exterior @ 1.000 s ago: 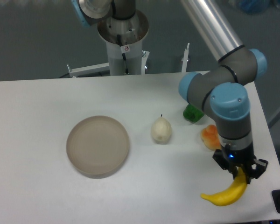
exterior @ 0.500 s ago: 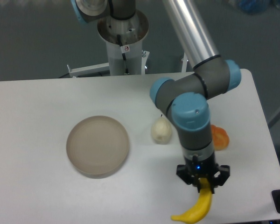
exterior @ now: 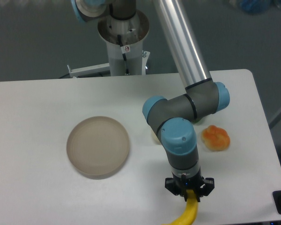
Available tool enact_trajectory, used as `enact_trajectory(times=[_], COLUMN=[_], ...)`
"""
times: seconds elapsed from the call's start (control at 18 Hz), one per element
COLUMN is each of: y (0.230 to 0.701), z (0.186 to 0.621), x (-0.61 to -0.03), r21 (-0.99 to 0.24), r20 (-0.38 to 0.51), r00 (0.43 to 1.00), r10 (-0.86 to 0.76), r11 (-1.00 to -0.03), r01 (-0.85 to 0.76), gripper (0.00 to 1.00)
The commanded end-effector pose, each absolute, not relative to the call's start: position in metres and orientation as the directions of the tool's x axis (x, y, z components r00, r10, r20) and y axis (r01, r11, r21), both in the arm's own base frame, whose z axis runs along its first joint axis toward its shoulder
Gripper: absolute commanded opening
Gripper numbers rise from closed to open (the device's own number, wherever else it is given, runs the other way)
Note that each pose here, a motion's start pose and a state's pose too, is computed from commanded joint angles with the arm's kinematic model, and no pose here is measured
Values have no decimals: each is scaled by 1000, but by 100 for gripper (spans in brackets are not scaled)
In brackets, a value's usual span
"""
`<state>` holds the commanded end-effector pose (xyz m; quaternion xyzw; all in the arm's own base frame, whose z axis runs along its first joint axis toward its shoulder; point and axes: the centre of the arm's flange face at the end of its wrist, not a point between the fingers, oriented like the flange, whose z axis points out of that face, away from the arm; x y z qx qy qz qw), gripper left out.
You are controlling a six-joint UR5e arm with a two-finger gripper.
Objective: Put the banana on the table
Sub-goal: 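Carry the yellow banana in the gripper toward the pear, lowering it, then lower the held banana onto the table beside the pear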
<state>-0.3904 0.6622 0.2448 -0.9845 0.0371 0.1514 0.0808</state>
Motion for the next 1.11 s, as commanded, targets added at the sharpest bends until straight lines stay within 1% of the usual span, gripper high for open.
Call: enact_trajectory(times=[0.17, 0.33, 0.44, 0.72, 1.0, 1.11], y=[633, 602, 595, 595, 597, 593], z=[229, 222, 226, 218, 210, 207], x=[-403, -419, -426, -418, -407, -403], r21=[-37, 7, -6, -51, -116, -111], r20=[-296, -268, -266, -230, -177, -168], r00=[912, 886, 894, 920, 966, 971], r10=[-286, -379, -360, -318, -186, -172], r11=[-950, -920, -927, -940, -971, -975], r01=[-310, -392, -375, -338, -209, -192], gripper=[33, 33, 33, 33, 33, 33])
